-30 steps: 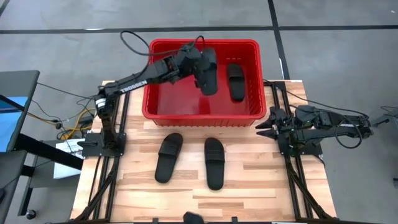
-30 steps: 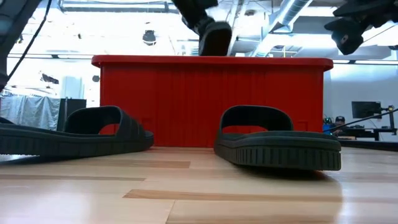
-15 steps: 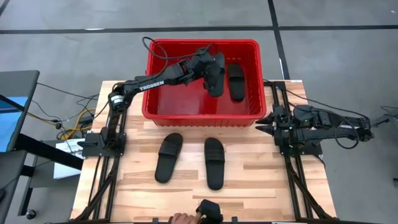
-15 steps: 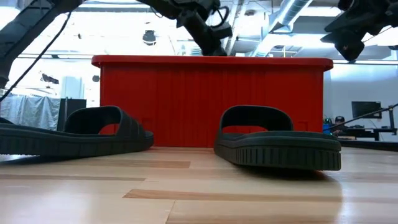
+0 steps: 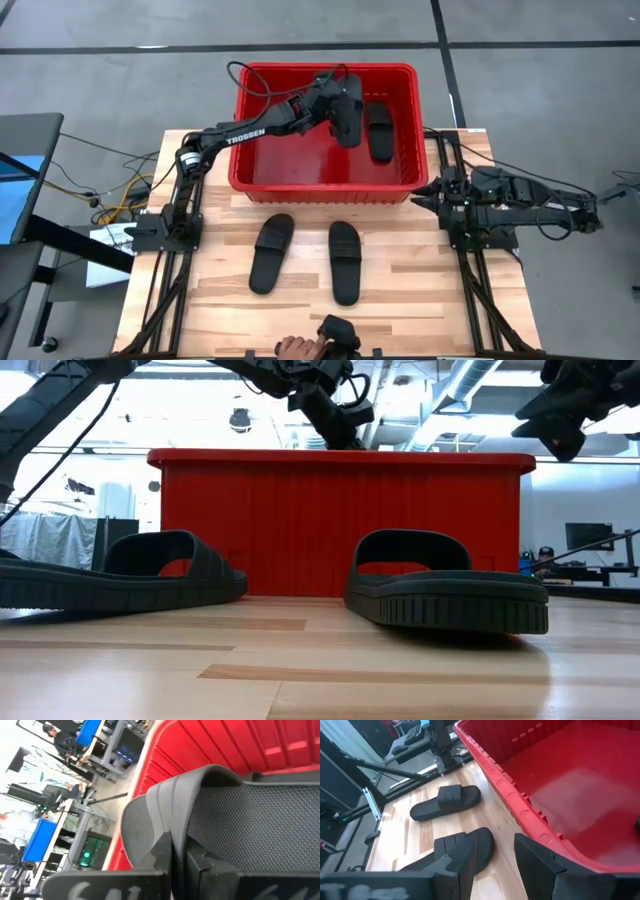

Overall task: Pick and place slides into bin
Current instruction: Put the black slide into the red container

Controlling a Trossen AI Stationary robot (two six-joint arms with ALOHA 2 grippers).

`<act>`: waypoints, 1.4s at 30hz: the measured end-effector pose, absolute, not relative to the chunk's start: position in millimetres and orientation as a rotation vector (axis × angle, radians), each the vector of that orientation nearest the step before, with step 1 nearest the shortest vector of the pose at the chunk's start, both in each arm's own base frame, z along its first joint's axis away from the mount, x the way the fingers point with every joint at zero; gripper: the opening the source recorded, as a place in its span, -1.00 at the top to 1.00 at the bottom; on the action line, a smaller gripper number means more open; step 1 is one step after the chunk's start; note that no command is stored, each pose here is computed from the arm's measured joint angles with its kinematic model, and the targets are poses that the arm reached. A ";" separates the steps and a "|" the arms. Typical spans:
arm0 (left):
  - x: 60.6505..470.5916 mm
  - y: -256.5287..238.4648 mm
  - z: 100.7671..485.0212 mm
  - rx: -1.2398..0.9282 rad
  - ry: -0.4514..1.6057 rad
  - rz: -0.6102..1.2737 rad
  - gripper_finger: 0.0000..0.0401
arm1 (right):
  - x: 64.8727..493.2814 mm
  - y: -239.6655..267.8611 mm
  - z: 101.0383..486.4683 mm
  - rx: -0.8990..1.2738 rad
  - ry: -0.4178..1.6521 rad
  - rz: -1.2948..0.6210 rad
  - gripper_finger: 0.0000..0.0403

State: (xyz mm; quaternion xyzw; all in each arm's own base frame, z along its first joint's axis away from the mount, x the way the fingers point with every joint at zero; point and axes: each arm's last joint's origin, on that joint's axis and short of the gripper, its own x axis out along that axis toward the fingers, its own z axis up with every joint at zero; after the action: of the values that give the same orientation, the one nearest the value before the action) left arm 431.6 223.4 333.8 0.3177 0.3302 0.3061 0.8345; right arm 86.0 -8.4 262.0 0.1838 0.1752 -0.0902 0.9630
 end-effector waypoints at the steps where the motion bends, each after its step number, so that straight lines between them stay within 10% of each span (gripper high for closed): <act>1: 431.8 222.5 333.2 0.669 0.701 0.640 1.00 | 85.8 -8.4 261.6 0.373 0.359 -0.184 0.37; 42: 471.8 245.5 226.3 0.628 0.808 0.594 1.00 | 85.4 -9.0 260.5 0.455 0.363 -0.211 0.37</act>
State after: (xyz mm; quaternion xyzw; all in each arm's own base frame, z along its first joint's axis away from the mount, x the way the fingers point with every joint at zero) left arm 471.8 245.5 226.3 0.2961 0.3808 0.2798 0.8301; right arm 85.4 -9.0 260.5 0.2240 0.1785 -0.1037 0.9525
